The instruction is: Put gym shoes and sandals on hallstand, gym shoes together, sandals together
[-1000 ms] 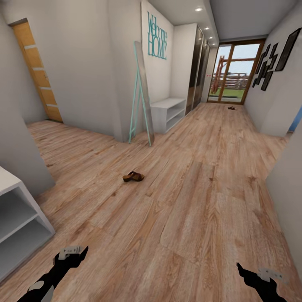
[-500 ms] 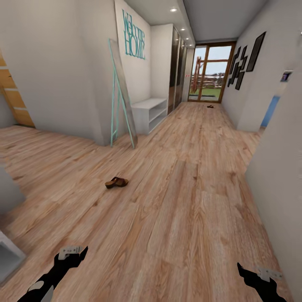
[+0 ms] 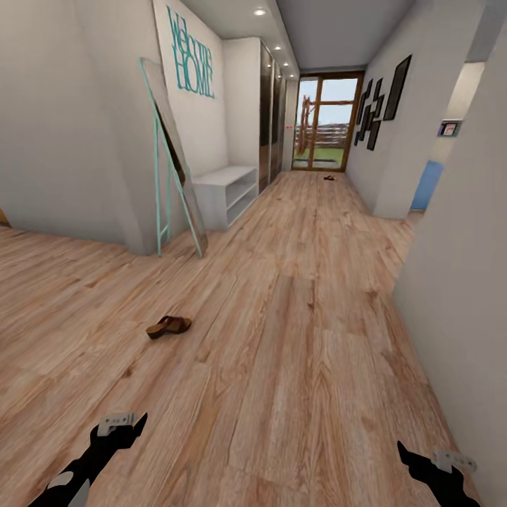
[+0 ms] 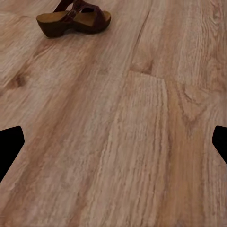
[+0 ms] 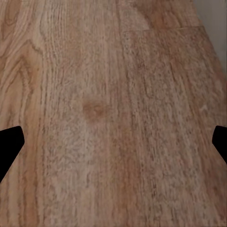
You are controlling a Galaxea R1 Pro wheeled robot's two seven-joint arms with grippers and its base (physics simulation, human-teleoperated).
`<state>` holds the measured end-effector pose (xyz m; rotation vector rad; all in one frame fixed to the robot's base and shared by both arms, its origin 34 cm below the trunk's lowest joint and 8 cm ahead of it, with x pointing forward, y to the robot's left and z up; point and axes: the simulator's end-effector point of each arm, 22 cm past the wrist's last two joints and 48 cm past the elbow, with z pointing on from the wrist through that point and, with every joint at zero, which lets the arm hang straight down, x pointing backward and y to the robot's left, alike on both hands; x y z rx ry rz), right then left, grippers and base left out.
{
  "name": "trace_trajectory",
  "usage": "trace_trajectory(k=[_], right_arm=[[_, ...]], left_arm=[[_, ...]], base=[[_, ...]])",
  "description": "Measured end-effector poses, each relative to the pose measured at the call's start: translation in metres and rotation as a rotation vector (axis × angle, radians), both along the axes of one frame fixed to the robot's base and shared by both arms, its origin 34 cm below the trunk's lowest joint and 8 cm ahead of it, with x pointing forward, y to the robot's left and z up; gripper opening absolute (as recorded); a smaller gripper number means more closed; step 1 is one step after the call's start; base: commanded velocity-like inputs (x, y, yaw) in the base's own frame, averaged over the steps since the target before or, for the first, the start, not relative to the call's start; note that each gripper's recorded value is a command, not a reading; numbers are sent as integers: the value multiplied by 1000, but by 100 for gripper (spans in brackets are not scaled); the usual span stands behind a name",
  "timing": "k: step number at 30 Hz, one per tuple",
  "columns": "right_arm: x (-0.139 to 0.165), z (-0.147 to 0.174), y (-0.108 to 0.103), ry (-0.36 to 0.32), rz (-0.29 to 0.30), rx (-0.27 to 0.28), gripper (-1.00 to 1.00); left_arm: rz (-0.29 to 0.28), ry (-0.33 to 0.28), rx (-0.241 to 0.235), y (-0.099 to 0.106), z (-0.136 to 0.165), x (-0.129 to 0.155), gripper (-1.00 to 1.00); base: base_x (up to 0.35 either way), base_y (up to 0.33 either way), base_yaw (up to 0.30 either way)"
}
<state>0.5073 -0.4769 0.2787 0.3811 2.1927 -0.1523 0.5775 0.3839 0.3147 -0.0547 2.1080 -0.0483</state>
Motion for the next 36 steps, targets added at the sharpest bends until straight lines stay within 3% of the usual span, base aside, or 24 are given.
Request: trace_trajectory(k=[11,26,36], right_arm=[[0,-1,3,0,4,3,100],[0,-1,2,0,3,2,100],[0,-1,3,1,7,4,100]], left_arm=[[1,1,-1,0,0,0,100],[5,0,0,2,0,0,100],[6,0,0,2,0,0,100]], base=[[339,0,-11],[339,0,-260],[339,0,-31]])
